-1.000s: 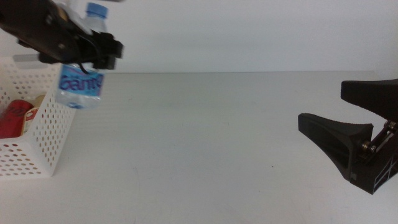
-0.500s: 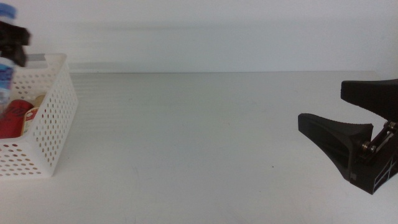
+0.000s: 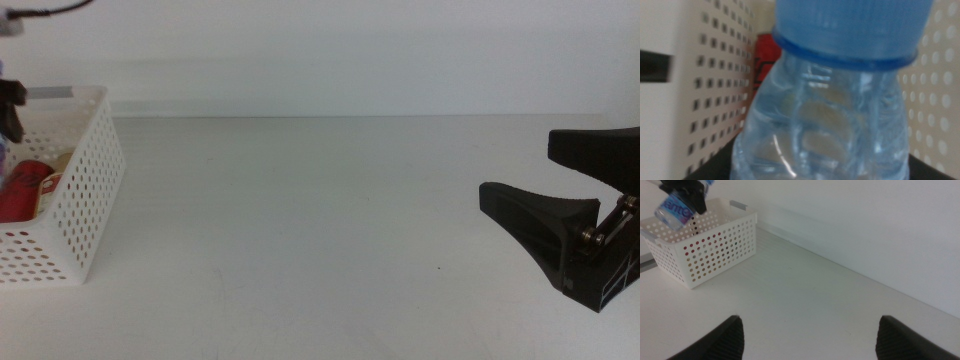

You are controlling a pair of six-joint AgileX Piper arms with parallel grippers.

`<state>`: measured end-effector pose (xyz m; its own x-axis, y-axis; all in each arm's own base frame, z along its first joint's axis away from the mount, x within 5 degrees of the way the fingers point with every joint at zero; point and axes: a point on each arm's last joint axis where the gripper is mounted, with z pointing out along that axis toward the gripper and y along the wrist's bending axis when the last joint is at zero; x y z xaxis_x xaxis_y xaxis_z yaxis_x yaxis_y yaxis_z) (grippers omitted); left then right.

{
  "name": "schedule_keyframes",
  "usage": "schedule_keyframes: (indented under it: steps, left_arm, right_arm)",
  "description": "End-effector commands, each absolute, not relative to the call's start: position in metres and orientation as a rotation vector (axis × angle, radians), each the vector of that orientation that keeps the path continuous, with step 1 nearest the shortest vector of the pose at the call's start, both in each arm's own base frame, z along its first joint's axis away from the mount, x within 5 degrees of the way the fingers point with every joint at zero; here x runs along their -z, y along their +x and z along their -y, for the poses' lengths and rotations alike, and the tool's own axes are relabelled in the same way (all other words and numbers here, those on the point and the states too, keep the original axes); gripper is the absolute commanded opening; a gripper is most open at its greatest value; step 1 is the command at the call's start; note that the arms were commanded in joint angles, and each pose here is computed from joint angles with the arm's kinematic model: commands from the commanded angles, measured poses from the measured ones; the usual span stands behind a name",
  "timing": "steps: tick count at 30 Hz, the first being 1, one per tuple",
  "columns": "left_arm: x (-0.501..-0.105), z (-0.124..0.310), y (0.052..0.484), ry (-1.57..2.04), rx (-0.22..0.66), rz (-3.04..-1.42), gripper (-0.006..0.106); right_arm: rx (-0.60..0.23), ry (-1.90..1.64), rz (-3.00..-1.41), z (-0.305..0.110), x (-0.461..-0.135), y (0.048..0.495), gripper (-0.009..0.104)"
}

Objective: Use arms to grab the bottles and put them into the dustbin to the left of the table.

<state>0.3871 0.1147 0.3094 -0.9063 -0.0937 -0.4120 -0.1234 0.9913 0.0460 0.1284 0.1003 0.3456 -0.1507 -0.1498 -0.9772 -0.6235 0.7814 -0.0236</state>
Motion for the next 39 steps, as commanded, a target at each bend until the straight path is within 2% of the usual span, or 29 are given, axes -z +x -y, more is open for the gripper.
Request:
schedule_keyframes:
  steps: [1,8,12,15,19,22,25,30,36,39]
  left_arm:
    - [-0.333,-0.114,0.390,-0.159,-0.104,-2.596,0.008]
    - [-0.300,-0.119,0.406,-0.165,-0.088,-2.662,0.009]
    - [-0.291,-0.119,0.409,-0.124,-0.081,-2.687,0.017]
    - [-0.285,-0.117,0.412,-0.073,-0.041,-2.695,0.031]
    - [-0.282,-0.114,0.414,-0.078,0.006,-2.693,0.058]
    - [-0.282,-0.113,0.414,-0.062,0.008,-2.694,0.077]
    - [-0.287,-0.113,0.411,-0.058,0.005,-2.693,0.090]
    - [-0.309,-0.109,0.401,-0.138,0.020,-2.654,0.090]
    - [-0.330,-0.093,0.384,-0.157,0.102,-2.643,0.090]
    - [-0.343,-0.077,0.371,-0.117,0.098,-2.598,0.090]
  right_arm:
    - [-0.465,-0.590,-1.598,-0.100,-0.361,0.128,0.071]
    - [-0.465,-0.590,-1.598,-0.100,-0.361,0.128,0.071]
    - [-0.465,-0.590,-1.598,-0.100,-0.361,0.128,0.071]
    - [-0.465,-0.590,-1.598,-0.100,-0.361,0.128,0.071]
    - [-0.465,-0.590,-1.598,-0.100,-0.361,0.128,0.071]
    - [-0.465,-0.590,-1.598,-0.100,-0.361,0.128,0.071]
    - [-0.465,-0.590,-1.598,-0.100,-0.361,0.128,0.071]
    - [-0.463,-0.592,-1.597,-0.100,-0.361,0.128,0.071]
    - [-0.463,-0.592,-1.597,-0.100,-0.361,0.128,0.071]
    - [-0.463,-0.592,-1.597,-0.100,-0.361,0.128,0.071]
